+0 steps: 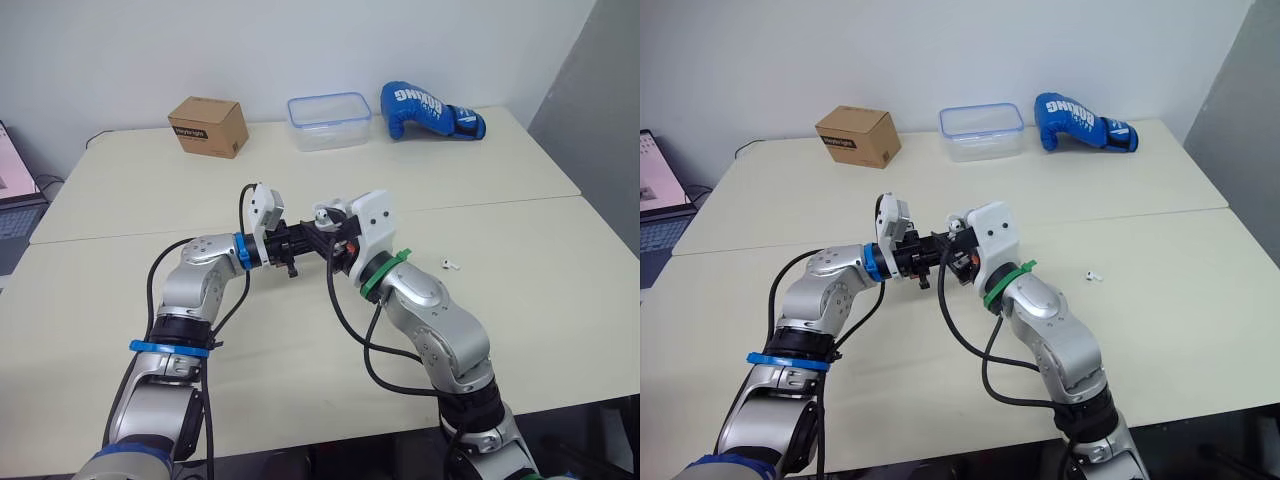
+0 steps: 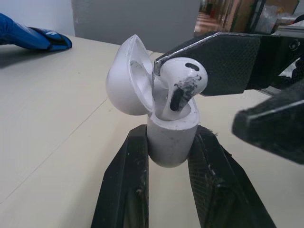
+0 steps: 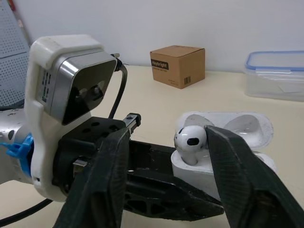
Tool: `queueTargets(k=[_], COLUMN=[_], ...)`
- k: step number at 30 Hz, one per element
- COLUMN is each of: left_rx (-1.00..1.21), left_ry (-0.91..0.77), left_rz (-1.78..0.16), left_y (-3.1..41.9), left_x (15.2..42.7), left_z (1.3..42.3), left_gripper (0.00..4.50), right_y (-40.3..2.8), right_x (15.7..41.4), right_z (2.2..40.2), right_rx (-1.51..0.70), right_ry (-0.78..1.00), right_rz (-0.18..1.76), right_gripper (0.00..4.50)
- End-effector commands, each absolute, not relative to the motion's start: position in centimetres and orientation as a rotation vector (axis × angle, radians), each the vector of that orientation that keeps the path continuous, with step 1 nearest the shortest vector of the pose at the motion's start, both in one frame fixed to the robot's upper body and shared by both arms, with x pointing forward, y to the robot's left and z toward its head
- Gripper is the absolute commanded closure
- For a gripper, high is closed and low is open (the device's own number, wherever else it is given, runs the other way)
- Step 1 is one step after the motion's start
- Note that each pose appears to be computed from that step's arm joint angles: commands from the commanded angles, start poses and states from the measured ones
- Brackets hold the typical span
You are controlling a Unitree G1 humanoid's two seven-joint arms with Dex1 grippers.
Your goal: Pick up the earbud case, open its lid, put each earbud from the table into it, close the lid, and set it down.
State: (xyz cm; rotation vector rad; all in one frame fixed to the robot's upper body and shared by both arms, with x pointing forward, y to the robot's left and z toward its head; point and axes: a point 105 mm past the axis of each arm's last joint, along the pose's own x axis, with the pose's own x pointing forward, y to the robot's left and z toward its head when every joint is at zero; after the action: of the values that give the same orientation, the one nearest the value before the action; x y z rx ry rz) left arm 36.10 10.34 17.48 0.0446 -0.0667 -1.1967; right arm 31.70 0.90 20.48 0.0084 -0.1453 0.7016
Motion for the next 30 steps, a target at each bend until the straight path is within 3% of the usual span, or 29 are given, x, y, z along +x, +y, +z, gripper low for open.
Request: queueTargets(k=[1, 9, 14, 18, 23, 30], left_rx=[0.076, 0.069, 0.082, 0.069, 0.063, 0.063], left_ry=[-0.173, -0.166, -0.132, -0.129, -0.124, -0.115], left_rz=[-1.210, -1.218, -1.243, -1.270, -1.324, -1.367], left_y=[10.4, 10.3, 11.0, 11.2, 11.0, 10.8], left_x=[35.7, 35.5, 35.2, 35.0, 34.3, 33.5], left_z=[20.2, 19.9, 19.0, 18.8, 18.7, 18.3], left_gripper=[3.74, 3.74, 3.74, 3.74, 3.74, 3.74], right_y=[-0.1, -1.0, -2.8, -5.3, -9.9, -15.6], right_x=[31.5, 31.1, 28.6, 28.1, 30.8, 35.0], right_z=[21.7, 23.4, 26.6, 26.3, 26.1, 21.7], right_rx=[0.006, 0.030, -0.017, -0.236, -0.493, -0.930], right_ry=[-0.204, -0.265, -0.291, -0.100, 0.113, 0.455], right_rz=[0.672, 0.702, 0.952, 1.113, 1.065, 0.982], right_gripper=[2.14, 2.14, 2.14, 2.14, 2.14, 2.14])
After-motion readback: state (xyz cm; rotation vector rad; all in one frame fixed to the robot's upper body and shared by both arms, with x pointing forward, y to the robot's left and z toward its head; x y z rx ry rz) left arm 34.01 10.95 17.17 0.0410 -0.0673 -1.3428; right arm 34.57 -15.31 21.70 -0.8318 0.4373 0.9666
